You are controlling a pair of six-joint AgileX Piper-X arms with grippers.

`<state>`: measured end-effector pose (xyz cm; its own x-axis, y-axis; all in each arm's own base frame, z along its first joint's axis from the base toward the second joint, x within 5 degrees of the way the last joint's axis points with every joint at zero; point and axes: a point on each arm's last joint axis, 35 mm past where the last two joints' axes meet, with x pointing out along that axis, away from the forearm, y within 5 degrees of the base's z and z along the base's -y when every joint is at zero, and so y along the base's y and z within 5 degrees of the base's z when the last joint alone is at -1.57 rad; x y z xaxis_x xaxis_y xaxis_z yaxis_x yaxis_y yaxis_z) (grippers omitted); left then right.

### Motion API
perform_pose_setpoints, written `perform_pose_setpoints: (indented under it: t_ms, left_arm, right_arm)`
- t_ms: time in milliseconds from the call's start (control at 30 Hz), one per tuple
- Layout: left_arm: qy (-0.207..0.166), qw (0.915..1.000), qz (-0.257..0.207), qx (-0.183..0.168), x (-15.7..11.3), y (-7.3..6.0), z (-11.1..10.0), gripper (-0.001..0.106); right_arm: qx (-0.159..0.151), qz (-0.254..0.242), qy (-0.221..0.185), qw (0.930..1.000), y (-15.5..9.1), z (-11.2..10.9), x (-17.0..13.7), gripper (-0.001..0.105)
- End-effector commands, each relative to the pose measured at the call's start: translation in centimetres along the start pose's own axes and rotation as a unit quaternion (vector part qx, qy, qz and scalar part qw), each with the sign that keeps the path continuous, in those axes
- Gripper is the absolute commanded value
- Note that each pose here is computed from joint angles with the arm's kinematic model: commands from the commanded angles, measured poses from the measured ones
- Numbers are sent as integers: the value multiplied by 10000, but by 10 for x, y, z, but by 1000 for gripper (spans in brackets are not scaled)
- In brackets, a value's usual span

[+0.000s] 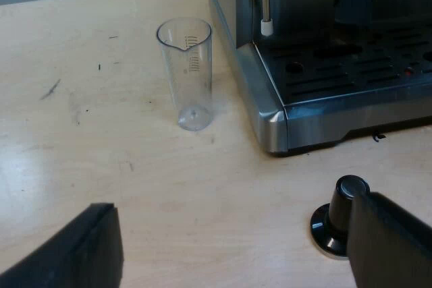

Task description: Place mug into machine

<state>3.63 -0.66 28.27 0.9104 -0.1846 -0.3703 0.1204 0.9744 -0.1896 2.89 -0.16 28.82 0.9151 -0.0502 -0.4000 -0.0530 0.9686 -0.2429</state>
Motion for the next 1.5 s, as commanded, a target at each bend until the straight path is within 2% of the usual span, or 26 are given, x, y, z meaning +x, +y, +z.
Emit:
perform_pose_setpoints:
  t_ms: [33,233,300,400,567,633,767,967,1067,1267,1500]
  left_arm:
    - [-116,9999,-32,30,2,0,4,69]
    - [-250,9995,-213,-23,-3,-3,11,69]
    - [-295,9991,-305,8,-6,-5,13,69]
    - [-482,9977,-465,88,-14,-8,22,69]
    - [-933,9905,-972,283,-25,-15,43,69]
    - [-880,9886,-1175,331,-21,-18,50,69]
    - [-724,9841,-1563,423,-7,-26,65,69]
    - [-485,9741,-2142,529,22,-38,77,69]
    - [-262,9704,-2333,561,40,-45,79,69]
    - [-91,9606,-2704,636,61,-57,82,69]
    - [256,9493,-3043,747,82,-72,77,69]
  right_arm:
    - [-73,128,-111,9998,0,6,-2,72]
    - [-136,153,-455,9988,-4,22,-20,72]
    - [-136,183,-426,9988,-6,28,-20,72]
    - [-137,321,-378,9987,-7,37,-19,72]
    - [-170,813,-404,9957,-8,55,-12,72]
    - [-205,930,-427,9945,-9,60,-8,72]
    - [-592,1170,-386,9906,-9,71,-1,72]
    - [-737,1281,-192,9888,-7,83,17,72]
    - [-682,1370,-116,9881,-5,87,27,72]
    - [-517,1433,120,9883,-2,91,52,72]
    - [-518,1579,698,9836,6,73,81,72]
